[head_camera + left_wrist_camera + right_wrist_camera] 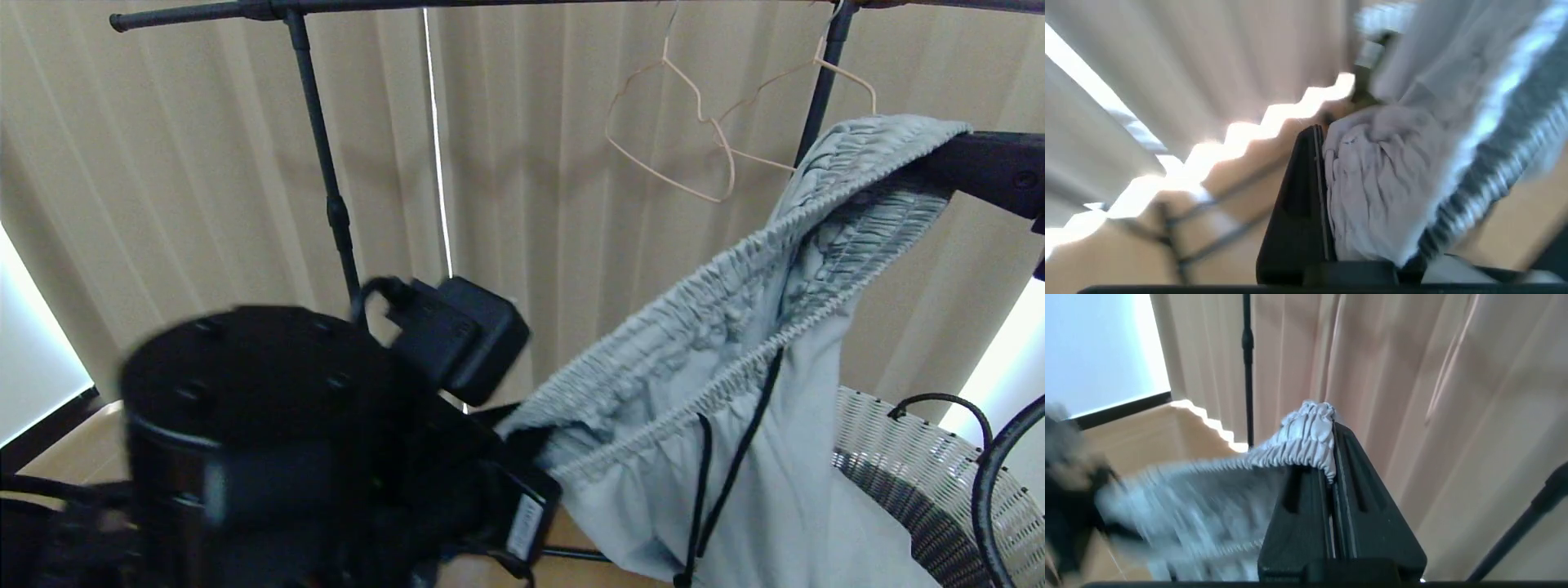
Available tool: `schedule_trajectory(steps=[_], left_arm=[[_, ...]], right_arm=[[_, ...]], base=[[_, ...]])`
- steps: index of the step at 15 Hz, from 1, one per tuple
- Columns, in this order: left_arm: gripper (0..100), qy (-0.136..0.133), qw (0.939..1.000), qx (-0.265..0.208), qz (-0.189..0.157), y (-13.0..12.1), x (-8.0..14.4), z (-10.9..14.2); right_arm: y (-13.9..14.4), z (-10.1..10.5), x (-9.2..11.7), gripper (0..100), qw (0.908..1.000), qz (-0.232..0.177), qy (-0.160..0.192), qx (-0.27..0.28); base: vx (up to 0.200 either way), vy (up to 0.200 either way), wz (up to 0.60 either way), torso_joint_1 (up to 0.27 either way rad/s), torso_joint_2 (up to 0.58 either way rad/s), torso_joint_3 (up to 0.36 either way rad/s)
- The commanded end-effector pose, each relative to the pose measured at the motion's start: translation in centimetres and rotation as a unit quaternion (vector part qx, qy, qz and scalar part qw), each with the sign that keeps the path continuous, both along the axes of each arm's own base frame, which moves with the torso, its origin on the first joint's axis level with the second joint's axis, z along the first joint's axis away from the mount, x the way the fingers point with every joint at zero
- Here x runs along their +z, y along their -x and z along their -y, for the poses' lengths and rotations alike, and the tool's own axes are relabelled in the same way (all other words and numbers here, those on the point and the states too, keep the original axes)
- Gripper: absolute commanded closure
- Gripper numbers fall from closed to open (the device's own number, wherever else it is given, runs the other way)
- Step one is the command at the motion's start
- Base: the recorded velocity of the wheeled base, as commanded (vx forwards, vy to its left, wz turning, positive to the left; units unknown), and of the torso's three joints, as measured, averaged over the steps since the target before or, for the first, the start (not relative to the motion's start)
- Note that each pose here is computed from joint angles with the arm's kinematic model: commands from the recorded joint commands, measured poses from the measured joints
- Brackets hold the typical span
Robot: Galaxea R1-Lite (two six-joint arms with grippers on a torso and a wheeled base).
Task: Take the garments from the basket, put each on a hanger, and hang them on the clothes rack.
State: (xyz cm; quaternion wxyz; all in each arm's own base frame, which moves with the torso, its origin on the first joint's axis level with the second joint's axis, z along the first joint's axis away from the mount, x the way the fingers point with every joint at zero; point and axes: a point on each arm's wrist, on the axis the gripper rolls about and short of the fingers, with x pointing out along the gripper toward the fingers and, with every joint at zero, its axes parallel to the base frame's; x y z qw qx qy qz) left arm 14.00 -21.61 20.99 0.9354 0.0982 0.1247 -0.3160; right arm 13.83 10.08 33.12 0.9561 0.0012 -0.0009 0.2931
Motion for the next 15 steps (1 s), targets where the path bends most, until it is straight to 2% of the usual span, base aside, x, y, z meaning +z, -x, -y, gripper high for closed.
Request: schedule_trajectory(steps=[1,5,8,10,13,15], left_arm=[[100,0.059,0.9949,0.042,0.07,1.5,7.0,-7.4],[100,0.094,0.9909,0.037,0.089,1.9,12.9,-10.9],[100,0.104,0.9865,0.068,0.106,-0.1,17.0,-10.7],[100,0.105,0.986,0.071,0.108,-1.2,17.6,-9.9],[100,0.08,0.9911,0.073,0.078,-3.3,15.7,-8.3],[100,0.069,0.9927,0.073,0.066,-3.7,15.0,-7.9]], right_arm=[[-0.4,-0.3,0.6,100,1.0,0.005,-0.003,0.001],[-0.5,-0.3,2.2,100,0.9995,0.026,-0.019,-0.001],[-0.3,-0.2,4.1,100,0.9981,0.05,-0.036,-0.001],[-0.4,-0.3,4.5,100,0.9978,0.054,-0.039,-0.001],[-1.9,0.2,2.7,100,0.9988,0.028,-0.018,-0.037],[-2.7,0.5,1.9,100,0.9984,0.015,-0.008,-0.054]], base=[[0.0,0.0,0.0,0.0,0.0,0.0],[0.0,0.0,0.0,0.0,0.0,0.0],[0.0,0.0,0.0,0.0,0.0,0.0],[0.0,0.0,0.0,0.0,0.0,0.0],[0.0,0.0,0.0,0.0,0.0,0.0],[0.0,0.0,0.0,0.0,0.0,0.0]])
